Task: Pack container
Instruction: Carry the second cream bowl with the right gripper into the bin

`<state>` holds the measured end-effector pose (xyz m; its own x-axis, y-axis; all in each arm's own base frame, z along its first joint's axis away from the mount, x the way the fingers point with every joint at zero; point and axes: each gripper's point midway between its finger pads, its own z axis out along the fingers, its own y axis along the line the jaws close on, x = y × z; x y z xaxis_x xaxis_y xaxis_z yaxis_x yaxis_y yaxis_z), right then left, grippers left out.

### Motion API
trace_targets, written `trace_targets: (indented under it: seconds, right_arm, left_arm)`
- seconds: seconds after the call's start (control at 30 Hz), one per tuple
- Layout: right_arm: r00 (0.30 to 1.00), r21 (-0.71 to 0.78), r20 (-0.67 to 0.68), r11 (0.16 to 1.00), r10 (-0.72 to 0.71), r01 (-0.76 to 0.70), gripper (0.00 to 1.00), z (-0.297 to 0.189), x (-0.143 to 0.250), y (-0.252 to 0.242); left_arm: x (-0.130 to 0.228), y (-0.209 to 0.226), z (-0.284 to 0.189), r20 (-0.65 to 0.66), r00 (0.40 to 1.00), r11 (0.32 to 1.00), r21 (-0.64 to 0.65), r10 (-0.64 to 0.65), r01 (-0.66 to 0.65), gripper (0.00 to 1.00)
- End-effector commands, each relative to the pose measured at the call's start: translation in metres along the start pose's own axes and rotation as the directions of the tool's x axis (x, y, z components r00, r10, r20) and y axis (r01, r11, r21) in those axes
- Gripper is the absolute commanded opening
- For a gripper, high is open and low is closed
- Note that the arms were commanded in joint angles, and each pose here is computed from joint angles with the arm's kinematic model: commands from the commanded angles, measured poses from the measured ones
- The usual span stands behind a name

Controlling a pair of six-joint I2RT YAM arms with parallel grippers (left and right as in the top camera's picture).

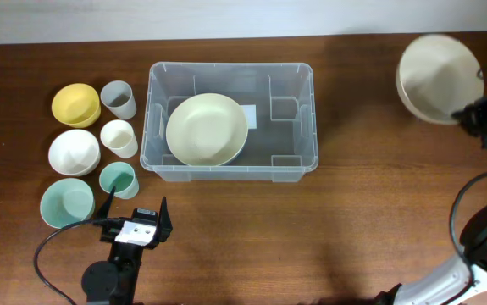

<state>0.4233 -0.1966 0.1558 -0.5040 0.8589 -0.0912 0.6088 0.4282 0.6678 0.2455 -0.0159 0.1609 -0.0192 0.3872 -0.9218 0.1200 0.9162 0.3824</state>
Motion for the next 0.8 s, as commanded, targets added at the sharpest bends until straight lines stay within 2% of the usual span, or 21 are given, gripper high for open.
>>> trace_targets:
  seconds: [0.0, 0.2, 0.37, 0.53, 0.77]
  right_arm:
    - [0.954, -0.209, 0.018, 0.932, -0.299, 0.296, 0.04, -0.052, 0.047, 0.111]
    - [0.834, -0.287, 0.001, 0.799, -0.551, 0.528, 0.04, -0.060, 0.149, 0.195]
    - [0.741, -0.253, -0.076, 0.732, -0.667, 0.633, 0.04, -0.021, 0.235, 0.228]
    - [0.677, -0.203, -0.156, 0.694, -0.720, 0.691, 0.04, 0.033, 0.304, 0.236]
    - [0.602, -0.243, -0.313, 0.675, -0.735, 0.697, 0.04, 0.098, 0.370, 0.222]
  left_arm:
    - [0.001, -0.002, 0.000, 0.000, 1.000, 1.000, 0.009, 0.011, -0.011, 1.00]
    - [0.001, -0.002, 0.000, 0.001, 1.000, 1.000, 0.009, 0.011, -0.011, 1.00]
    - [0.001, -0.002, 0.000, 0.000, 1.000, 1.000, 0.010, 0.011, -0.011, 1.00]
    - [0.001, -0.002, 0.000, 0.000, 1.000, 1.000, 0.009, 0.011, -0.011, 1.00]
    - [0.001, -0.002, 0.000, 0.000, 1.000, 1.000, 0.009, 0.011, -0.011, 1.00]
